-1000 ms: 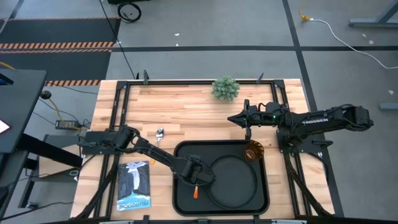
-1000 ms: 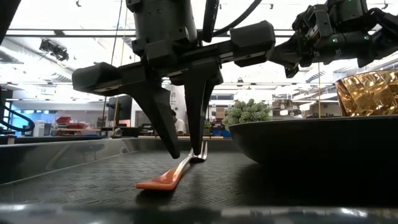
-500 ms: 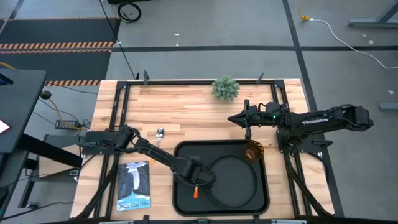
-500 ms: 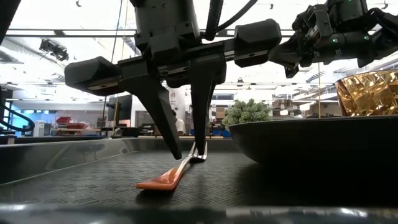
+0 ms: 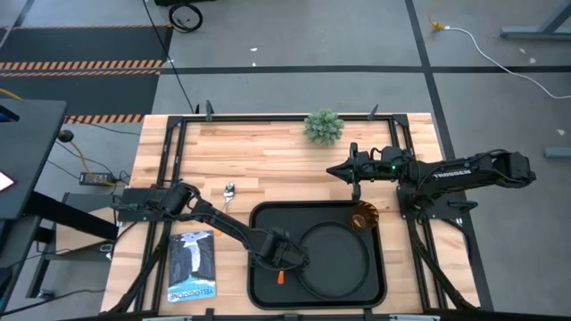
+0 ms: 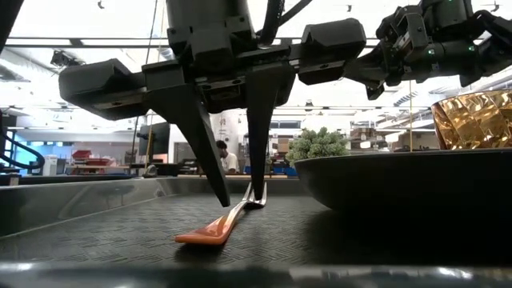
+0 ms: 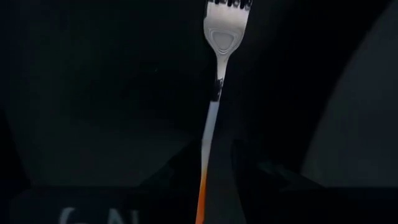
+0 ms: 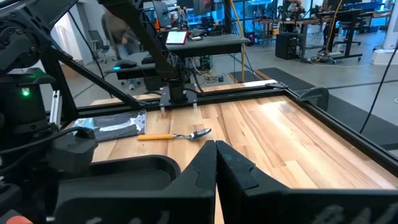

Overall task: Pick and place plate/cup/fork/spoon on tray
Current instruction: Put the orange fork on the black tray to the right side of black plate

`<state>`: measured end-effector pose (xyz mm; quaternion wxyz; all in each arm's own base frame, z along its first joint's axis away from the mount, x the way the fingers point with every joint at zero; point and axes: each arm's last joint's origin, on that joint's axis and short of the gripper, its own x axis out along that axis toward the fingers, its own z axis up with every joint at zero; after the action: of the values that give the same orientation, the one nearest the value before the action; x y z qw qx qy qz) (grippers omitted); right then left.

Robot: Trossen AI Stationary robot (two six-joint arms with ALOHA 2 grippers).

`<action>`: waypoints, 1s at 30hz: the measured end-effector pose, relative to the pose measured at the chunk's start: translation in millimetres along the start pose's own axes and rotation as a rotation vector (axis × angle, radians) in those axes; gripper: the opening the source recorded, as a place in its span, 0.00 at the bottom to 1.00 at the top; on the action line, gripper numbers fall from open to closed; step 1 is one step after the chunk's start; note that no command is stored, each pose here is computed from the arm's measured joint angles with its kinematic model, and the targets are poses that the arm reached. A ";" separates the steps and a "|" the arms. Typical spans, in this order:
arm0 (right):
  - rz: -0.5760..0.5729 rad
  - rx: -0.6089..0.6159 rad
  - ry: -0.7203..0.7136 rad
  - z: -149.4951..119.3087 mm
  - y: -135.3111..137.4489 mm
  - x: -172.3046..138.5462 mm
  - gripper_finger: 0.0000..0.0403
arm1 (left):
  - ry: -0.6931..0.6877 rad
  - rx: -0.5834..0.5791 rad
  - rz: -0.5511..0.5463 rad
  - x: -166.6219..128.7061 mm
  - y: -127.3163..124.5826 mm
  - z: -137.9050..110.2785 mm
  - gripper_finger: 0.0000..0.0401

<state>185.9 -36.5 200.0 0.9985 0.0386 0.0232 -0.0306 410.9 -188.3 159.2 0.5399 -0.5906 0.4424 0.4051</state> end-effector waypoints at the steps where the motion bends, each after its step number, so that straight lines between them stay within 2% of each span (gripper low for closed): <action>1: 0.000 0.000 0.000 0.0 0.0 0.0 0.02 | 0.000 0.000 -0.001 0.0 -0.1 0.0 0.24; 10: 0.001 0.000 0.000 0.0 0.0 0.0 0.02 | 0.011 0.038 0.014 11.9 0.3 -0.7 0.24; 17: 0.001 0.000 0.000 0.0 0.0 0.0 0.02 | 0.033 0.035 -0.036 13.3 -4.5 -3.1 0.24; 30: 0.003 0.000 0.000 0.0 0.1 0.0 0.02 | 0.022 0.066 -0.041 13.5 -5.0 -1.9 0.24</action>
<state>185.9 -36.4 200.0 0.9986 0.0389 0.0233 -0.0288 419.4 -191.3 147.9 0.5624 -0.5858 0.4493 0.3724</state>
